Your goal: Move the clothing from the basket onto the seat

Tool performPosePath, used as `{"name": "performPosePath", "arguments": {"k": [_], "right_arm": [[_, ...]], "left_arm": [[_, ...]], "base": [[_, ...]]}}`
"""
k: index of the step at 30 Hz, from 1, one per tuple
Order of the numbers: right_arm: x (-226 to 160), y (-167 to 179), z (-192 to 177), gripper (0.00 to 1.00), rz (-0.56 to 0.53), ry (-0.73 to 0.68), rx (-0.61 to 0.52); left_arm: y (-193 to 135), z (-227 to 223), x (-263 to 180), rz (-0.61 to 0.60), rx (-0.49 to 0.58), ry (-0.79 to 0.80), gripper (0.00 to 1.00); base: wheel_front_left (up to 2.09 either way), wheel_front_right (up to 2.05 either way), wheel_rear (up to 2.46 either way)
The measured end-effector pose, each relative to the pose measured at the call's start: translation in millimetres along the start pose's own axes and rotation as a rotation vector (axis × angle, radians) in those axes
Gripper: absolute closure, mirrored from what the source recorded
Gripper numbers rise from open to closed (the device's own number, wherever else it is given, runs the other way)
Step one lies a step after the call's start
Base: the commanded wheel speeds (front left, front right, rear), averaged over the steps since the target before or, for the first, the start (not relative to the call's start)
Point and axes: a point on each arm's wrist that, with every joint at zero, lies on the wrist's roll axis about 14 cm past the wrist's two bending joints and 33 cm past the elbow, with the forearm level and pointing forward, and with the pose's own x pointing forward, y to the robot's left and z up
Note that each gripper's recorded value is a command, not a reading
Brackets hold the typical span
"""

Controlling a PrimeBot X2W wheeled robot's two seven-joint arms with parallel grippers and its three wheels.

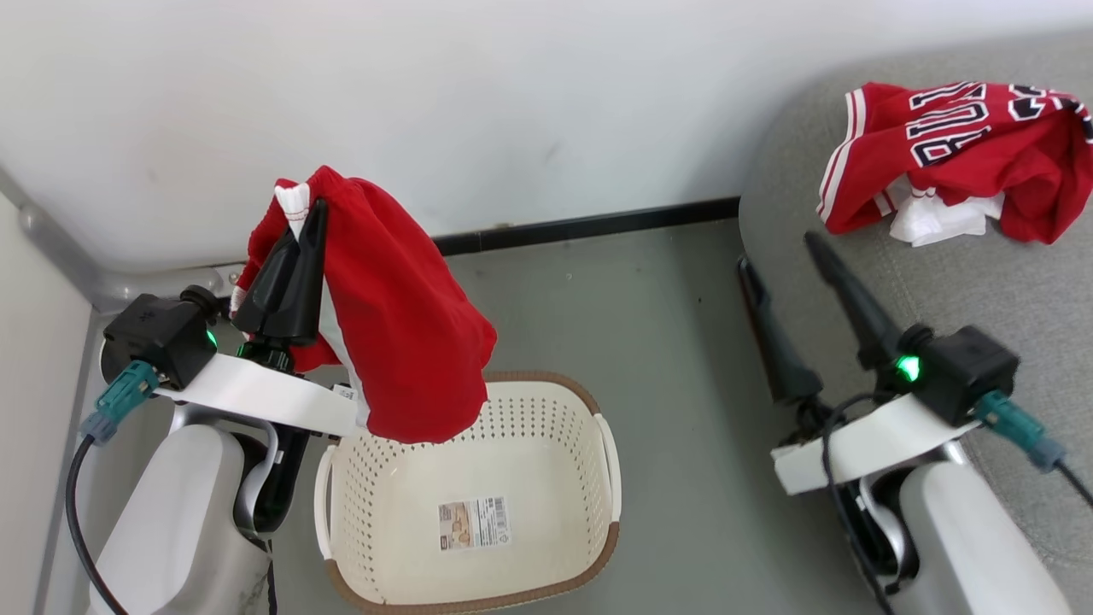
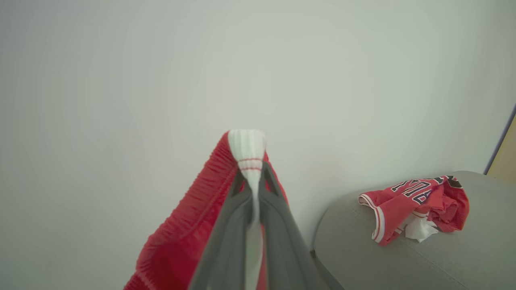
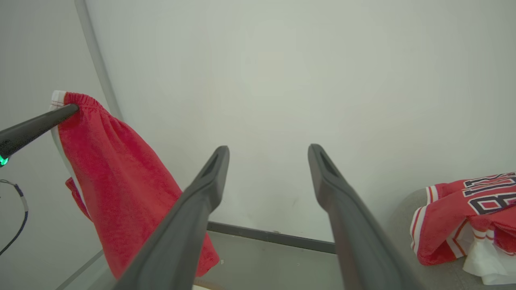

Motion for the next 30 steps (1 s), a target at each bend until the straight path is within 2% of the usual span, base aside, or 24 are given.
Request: {"name": "performPosePath", "arguments": {"k": [11,23,26,30], "right_arm": [[-28,40,-6,0.0,0.092,0.056,0.033],[-43,69,-9,0.0,0.182,0.088,0.055],[-45,76,-9,0.0,0.201,0.089,0.072],[-45,81,-9,0.0,0.216,0.091,0.082]], "left_arm": [[-36,47,0,-0.088,0.041,-0.09,1.0],[-96,75,1,-0.253,0.084,-0.125,1.0],[-123,82,3,-0.322,0.074,-0.136,1.0],[-142,85,3,-0.372,0.081,-0.139,1.0]], "base": [[0.0,0.0,0.0],[0.0,0.0,0.0],[0.0,0.0,0.0],[0.0,0.0,0.0]]}}
